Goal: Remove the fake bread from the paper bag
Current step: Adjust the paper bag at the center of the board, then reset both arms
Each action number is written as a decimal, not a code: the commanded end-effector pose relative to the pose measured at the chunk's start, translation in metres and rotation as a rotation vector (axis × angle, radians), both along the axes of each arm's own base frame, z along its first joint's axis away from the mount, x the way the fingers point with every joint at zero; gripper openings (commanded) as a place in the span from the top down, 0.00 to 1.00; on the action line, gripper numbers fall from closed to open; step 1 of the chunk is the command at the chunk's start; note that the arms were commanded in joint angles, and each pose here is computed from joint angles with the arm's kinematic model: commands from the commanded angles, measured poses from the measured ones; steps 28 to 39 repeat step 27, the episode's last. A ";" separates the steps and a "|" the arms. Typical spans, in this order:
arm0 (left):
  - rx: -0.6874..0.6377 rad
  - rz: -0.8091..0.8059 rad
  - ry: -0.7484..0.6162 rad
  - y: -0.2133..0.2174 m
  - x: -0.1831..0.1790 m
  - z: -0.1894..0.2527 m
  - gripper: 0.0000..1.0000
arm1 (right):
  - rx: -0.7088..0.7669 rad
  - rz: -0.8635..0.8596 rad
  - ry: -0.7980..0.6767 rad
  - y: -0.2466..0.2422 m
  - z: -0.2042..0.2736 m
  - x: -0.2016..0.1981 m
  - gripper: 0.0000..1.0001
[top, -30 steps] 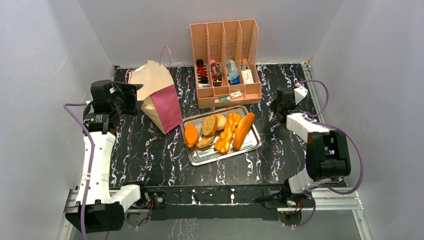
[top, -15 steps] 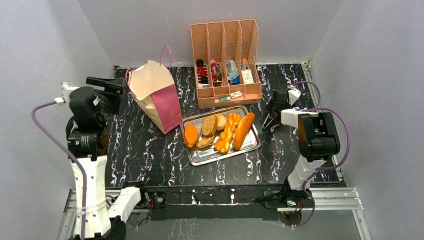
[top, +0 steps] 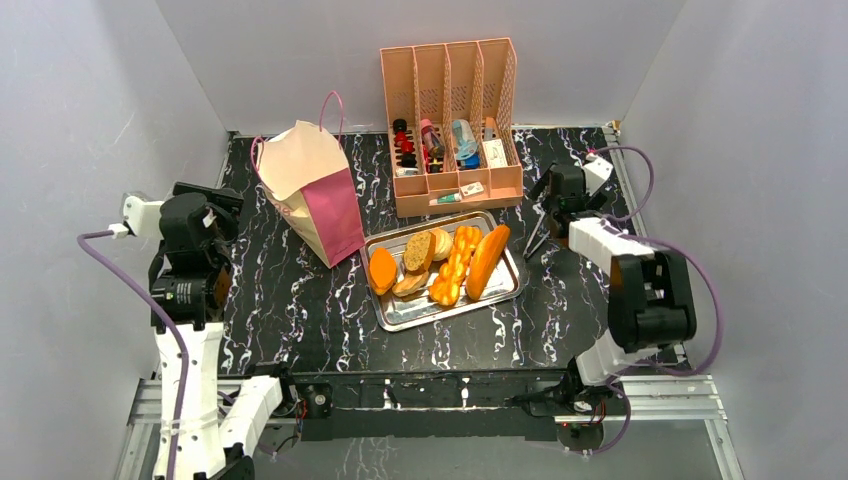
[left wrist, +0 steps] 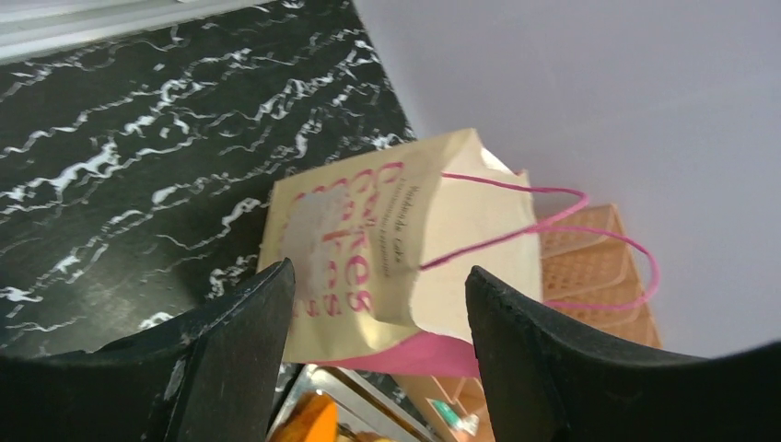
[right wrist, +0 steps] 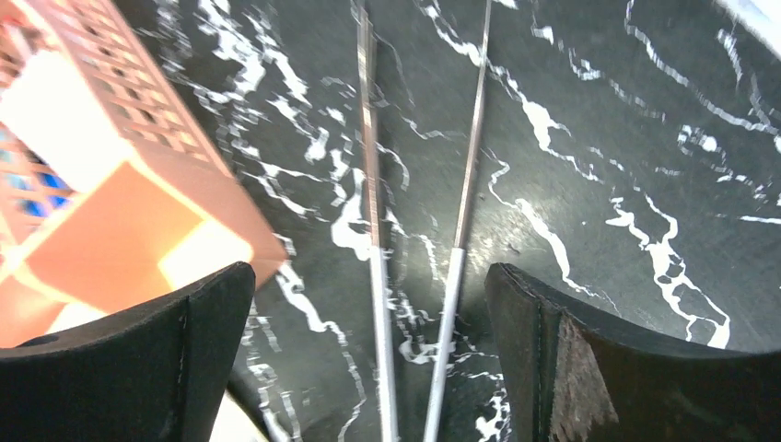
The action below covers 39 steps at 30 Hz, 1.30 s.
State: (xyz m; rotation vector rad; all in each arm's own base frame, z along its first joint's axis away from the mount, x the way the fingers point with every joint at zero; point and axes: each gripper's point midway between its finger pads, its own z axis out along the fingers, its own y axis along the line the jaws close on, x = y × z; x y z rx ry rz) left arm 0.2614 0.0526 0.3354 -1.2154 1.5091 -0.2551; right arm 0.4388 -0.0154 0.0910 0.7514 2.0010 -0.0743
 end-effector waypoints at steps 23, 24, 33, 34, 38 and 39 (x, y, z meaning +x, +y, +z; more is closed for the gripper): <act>0.452 0.118 0.239 0.057 0.006 -0.094 0.37 | -0.248 -0.056 -0.203 0.054 0.105 -0.059 0.02; 0.452 0.117 0.240 0.057 0.006 -0.095 0.37 | -0.255 -0.056 -0.200 0.054 0.104 -0.060 0.02; 0.450 0.115 0.233 0.057 0.006 -0.094 0.37 | -0.262 -0.060 -0.197 0.053 0.103 -0.061 0.02; 0.450 0.115 0.233 0.057 0.006 -0.094 0.37 | -0.262 -0.060 -0.197 0.053 0.103 -0.061 0.02; 0.450 0.115 0.233 0.057 0.006 -0.094 0.37 | -0.262 -0.060 -0.197 0.053 0.103 -0.061 0.02; 0.450 0.115 0.233 0.057 0.006 -0.094 0.37 | -0.262 -0.060 -0.197 0.053 0.103 -0.061 0.02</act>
